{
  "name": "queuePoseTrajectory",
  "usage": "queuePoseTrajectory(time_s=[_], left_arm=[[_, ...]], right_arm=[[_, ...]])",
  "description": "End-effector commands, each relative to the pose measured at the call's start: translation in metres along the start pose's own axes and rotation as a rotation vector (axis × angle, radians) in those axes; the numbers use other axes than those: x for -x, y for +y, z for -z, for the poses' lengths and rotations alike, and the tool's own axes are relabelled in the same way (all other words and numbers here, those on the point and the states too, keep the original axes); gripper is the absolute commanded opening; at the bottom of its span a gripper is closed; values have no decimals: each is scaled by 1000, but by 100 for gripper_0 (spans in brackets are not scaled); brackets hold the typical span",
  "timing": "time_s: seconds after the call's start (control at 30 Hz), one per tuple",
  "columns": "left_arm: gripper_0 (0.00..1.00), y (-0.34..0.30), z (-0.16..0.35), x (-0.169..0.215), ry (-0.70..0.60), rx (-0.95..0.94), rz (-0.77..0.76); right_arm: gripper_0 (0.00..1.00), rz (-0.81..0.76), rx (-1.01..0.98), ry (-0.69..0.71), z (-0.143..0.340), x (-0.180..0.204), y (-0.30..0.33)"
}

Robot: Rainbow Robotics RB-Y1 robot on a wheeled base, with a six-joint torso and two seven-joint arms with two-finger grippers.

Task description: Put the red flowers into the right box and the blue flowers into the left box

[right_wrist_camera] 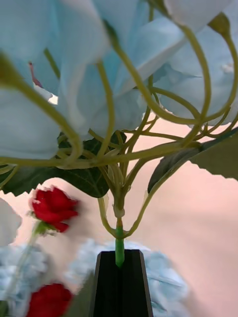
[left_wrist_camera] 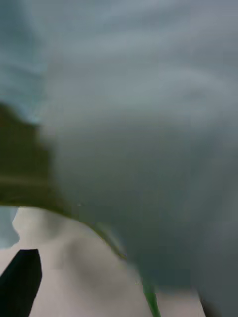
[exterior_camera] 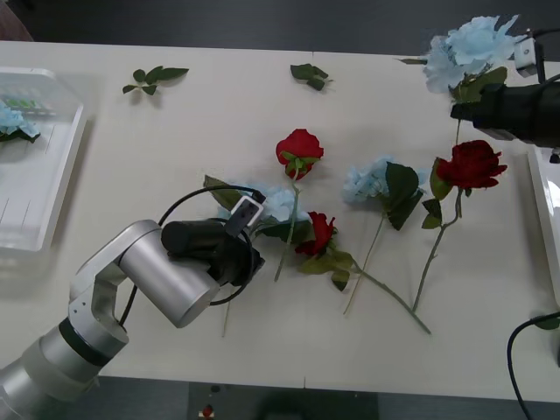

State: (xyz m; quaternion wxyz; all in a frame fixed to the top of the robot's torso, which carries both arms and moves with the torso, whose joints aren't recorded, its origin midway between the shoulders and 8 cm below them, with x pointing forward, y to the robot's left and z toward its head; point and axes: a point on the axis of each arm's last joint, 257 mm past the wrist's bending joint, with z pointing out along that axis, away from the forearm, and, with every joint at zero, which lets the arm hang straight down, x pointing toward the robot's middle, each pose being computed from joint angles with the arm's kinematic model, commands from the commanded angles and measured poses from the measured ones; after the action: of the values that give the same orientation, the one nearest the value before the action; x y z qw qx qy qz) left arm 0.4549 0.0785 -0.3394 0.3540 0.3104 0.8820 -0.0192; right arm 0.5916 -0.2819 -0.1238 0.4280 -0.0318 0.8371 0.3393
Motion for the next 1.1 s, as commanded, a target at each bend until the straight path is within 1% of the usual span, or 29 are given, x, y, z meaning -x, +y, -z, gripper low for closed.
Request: queuePoseTrajectory(time_s=[0.03, 0.07, 0.1, 0.17, 0.2, 0.23, 0.3, 0.47, 0.57, 0.73, 0.87, 1.1], left_arm=[[55, -14, 0, 8, -27, -24, 44], [42, -14, 0, 8, -27, -24, 45], [26, -14, 0, 8, -27, -24, 47], [10, -14, 0, 9, -29, -24, 48], [4, -14, 0, 9, -29, -24, 49], [2, -13, 0, 10, -31, -23, 48], [0, -12, 1, 13, -36, -20, 46], [0, -4, 7, 26, -67, 9, 23], [0, 6, 14, 30, -58, 39, -2], [0, 25, 42, 35, -3, 92, -49], [0, 45, 73, 34, 41, 111, -48], [0, 83, 123, 44, 23, 134, -37]], right_arm=[[0, 36, 140, -67, 18, 34, 47], [0, 23, 168, -71, 20, 36, 53], [0, 8, 203, -73, 23, 37, 62], [0, -10, 245, -76, 27, 38, 71], [0, -21, 275, -79, 30, 39, 78], [0, -33, 304, -83, 33, 40, 84], [0, -49, 346, -87, 38, 42, 94], [0, -89, 463, -96, 51, 47, 120], [0, -113, 528, -95, 56, 47, 135], [0, -148, 614, -86, 62, 46, 154], [0, -170, 685, -69, 60, 44, 175], [0, -152, 770, -40, 49, 44, 214]])
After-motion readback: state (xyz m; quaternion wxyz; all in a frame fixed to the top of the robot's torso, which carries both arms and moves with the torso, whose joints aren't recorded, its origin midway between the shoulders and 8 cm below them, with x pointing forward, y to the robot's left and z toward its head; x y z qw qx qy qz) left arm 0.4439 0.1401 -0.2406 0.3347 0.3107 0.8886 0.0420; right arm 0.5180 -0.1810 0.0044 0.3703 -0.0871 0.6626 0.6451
